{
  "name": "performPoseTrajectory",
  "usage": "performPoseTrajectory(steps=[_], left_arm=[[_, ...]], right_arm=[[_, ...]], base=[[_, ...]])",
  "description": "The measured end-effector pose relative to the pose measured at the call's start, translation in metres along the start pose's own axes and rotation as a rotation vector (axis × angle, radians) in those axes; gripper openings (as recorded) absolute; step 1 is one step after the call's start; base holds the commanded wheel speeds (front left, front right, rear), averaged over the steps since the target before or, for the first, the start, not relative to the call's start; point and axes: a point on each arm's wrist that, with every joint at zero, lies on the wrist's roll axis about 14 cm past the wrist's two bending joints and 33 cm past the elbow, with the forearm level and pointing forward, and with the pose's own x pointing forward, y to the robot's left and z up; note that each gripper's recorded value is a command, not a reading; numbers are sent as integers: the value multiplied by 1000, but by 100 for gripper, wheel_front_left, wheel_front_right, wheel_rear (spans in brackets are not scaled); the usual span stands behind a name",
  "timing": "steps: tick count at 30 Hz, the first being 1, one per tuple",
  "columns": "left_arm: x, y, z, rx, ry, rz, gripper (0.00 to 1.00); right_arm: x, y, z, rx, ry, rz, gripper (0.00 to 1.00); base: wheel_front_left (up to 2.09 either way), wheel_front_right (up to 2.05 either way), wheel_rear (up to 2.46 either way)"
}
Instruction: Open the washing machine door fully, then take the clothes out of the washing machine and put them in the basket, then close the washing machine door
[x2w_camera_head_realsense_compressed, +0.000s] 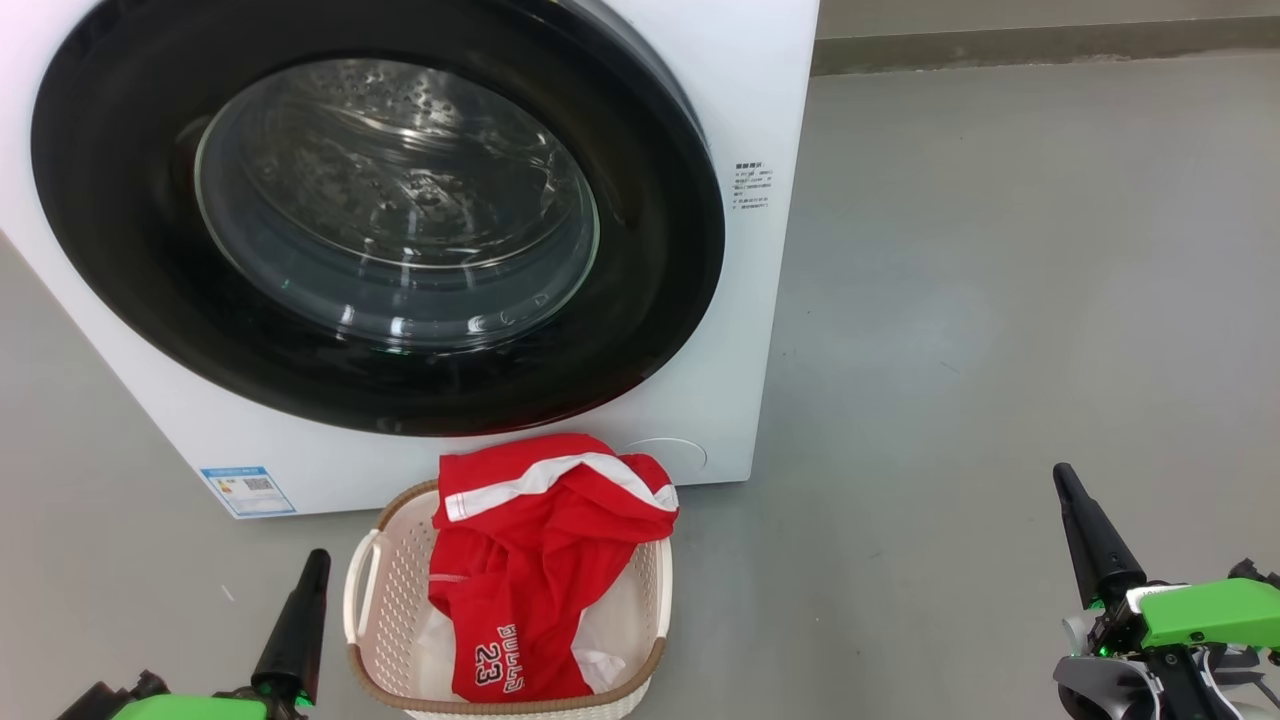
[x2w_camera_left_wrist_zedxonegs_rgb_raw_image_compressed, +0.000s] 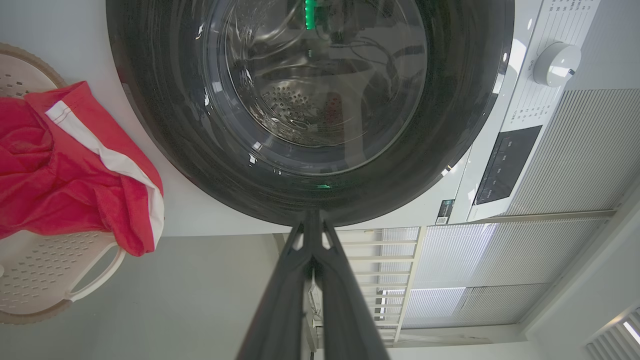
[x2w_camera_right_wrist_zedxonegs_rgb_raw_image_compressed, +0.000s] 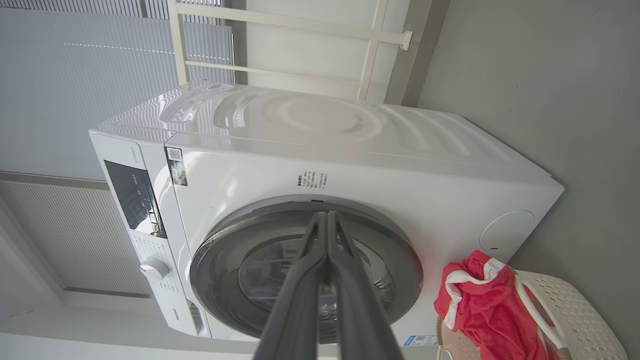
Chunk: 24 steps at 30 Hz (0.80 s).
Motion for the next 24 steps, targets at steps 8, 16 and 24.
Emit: performPoseTrajectory(steps=[8,16,24], left_arm=[[0,0,0,0,0,0,0],[0,0,0,0,-1,0,0],[0,0,0,0,-1,0,0]], right_arm=[[0,0,0,0,0,0,0],[0,0,0,0,2,0,0],[0,0,0,-2,1,0,0]], base=[[0,0,0],[0,0,0],[0,0,0]])
